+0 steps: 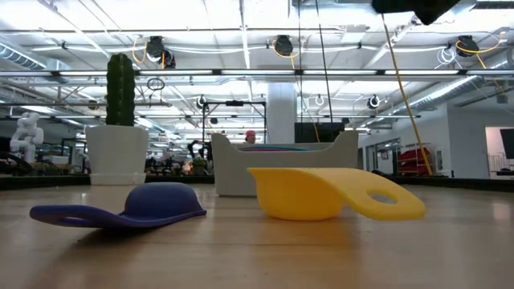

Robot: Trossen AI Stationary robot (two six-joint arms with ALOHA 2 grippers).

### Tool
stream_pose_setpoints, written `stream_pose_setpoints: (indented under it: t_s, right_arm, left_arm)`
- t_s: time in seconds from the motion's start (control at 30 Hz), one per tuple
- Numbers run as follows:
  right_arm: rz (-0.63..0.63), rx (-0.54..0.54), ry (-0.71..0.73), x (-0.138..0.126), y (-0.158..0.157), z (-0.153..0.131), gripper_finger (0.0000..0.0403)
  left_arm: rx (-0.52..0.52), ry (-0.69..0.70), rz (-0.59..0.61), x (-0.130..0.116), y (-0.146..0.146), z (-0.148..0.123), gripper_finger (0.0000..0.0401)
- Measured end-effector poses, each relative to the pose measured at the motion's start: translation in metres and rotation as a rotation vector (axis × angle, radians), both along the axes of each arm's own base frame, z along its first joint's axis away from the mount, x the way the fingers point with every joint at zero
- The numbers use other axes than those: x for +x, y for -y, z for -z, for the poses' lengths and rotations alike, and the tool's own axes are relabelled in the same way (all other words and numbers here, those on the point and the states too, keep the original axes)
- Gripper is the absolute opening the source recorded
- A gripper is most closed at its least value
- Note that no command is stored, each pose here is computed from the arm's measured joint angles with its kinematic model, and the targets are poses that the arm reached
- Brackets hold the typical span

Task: Nest measuring cups in basket
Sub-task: Stack the yellow measuring cup into the light blue measuring cup

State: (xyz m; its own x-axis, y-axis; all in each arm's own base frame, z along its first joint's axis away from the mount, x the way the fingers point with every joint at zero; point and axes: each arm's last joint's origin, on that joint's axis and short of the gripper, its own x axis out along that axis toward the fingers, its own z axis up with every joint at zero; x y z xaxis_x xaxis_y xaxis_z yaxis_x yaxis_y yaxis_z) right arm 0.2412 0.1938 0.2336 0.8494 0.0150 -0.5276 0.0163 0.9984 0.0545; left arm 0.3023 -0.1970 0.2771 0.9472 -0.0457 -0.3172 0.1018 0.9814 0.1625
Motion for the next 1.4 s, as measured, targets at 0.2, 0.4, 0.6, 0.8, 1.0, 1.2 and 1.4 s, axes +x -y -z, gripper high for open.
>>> stream_pose_setpoints:
  t_s: [0.2,0.4,0.6,0.8,1.0,1.2,1.4]
  right_arm:
    - [0.034,0.117,-0.044,0.001,-0.008,0.011,0.0238]
    - [0.008,0.182,-0.012,0.002,-0.029,0.024,0.0238]
    - [-0.060,0.218,0.040,0.001,-0.051,0.034,0.0238]
    - [-0.061,0.246,0.023,-0.004,-0.059,0.039,0.0238]
    - [-0.058,0.250,0.025,-0.004,-0.059,0.039,0.0238]
    - [-0.055,0.248,0.024,-0.004,-0.058,0.039,0.0238]
    - [-0.057,0.243,0.020,-0.004,-0.058,0.040,0.0238]
  left_arm:
    - [0.059,-0.125,0.026,0.020,0.020,0.013,0.0207]
    - [0.158,-0.228,0.041,0.035,0.032,0.044,0.0207]
    - [0.195,-0.310,0.089,0.045,0.041,0.065,0.0207]
    - [0.271,-0.402,0.105,0.053,0.042,0.079,0.0207]
    - [0.290,-0.486,0.135,0.064,0.030,0.096,0.0207]
    - [0.324,-0.560,0.168,0.072,0.014,0.109,0.0207]
    - [0.382,-0.598,0.189,0.080,0.001,0.120,0.0207]
